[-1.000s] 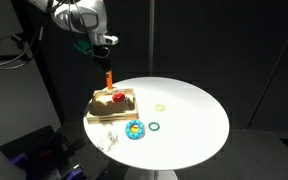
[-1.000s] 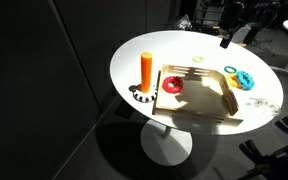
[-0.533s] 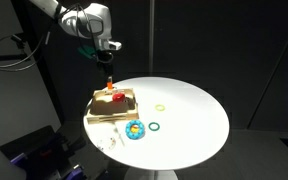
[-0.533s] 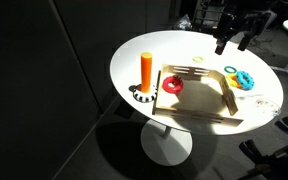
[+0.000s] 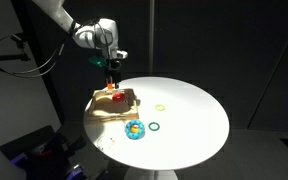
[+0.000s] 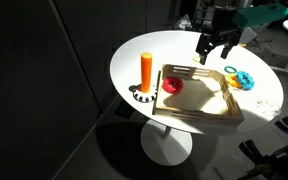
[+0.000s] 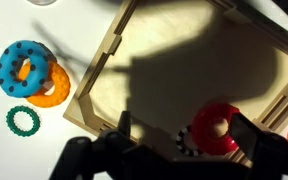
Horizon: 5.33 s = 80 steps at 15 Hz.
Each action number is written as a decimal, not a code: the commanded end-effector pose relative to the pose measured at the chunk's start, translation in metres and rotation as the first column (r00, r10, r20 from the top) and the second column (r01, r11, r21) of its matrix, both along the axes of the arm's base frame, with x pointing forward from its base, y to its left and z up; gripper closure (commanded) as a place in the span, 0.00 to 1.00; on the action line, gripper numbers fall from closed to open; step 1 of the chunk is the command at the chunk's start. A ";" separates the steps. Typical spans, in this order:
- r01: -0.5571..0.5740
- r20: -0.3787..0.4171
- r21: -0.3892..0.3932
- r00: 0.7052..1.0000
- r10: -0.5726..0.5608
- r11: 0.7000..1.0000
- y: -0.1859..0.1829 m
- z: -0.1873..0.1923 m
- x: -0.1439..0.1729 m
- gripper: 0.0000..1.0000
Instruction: Take the orange ring off of the tray
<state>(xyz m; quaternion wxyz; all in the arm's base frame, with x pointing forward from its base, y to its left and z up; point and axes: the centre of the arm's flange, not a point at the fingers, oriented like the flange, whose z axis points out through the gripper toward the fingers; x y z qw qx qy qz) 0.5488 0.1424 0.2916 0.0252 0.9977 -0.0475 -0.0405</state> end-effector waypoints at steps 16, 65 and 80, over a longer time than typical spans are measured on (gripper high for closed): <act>0.037 0.079 -0.077 0.996 -0.031 0.996 0.034 -0.113 0.066 0.00; 0.405 0.097 -0.268 0.914 -0.394 0.874 -0.158 -0.069 0.031 0.27; 0.289 -0.093 -0.044 0.952 -0.292 0.956 -0.120 -0.011 0.021 0.00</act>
